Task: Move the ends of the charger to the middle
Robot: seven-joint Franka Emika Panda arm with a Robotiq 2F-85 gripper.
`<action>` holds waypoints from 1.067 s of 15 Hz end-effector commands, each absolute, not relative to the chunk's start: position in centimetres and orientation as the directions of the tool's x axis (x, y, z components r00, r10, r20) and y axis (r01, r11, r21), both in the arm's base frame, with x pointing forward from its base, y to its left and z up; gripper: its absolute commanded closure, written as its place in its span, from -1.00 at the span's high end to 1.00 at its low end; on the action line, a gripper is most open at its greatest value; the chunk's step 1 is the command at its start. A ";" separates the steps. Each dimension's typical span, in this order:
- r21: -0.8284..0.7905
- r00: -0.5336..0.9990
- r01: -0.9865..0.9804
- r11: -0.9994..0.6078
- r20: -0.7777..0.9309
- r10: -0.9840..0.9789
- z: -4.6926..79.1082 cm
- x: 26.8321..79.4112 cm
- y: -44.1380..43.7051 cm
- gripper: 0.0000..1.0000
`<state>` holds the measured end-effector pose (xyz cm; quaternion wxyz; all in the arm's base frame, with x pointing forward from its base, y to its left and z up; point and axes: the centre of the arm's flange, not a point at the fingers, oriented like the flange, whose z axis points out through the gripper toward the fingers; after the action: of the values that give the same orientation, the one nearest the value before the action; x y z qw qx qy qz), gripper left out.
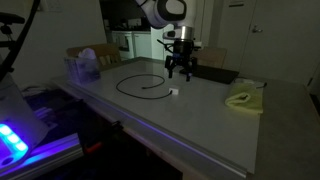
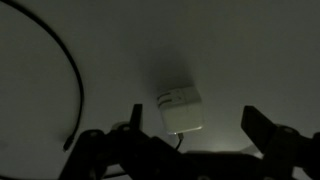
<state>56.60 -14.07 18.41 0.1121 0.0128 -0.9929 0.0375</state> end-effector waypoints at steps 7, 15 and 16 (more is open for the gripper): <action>-0.055 -0.965 -0.043 0.998 0.260 -0.028 18.1 56.1 -14.3 1.00; -0.018 -0.952 -0.035 0.999 0.304 -0.028 16.3 55.0 -14.0 1.00; -0.016 -0.953 -0.040 0.999 0.302 -0.034 16.0 54.8 -14.0 1.00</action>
<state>55.25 -14.14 16.68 0.1535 0.0207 -0.9876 0.0240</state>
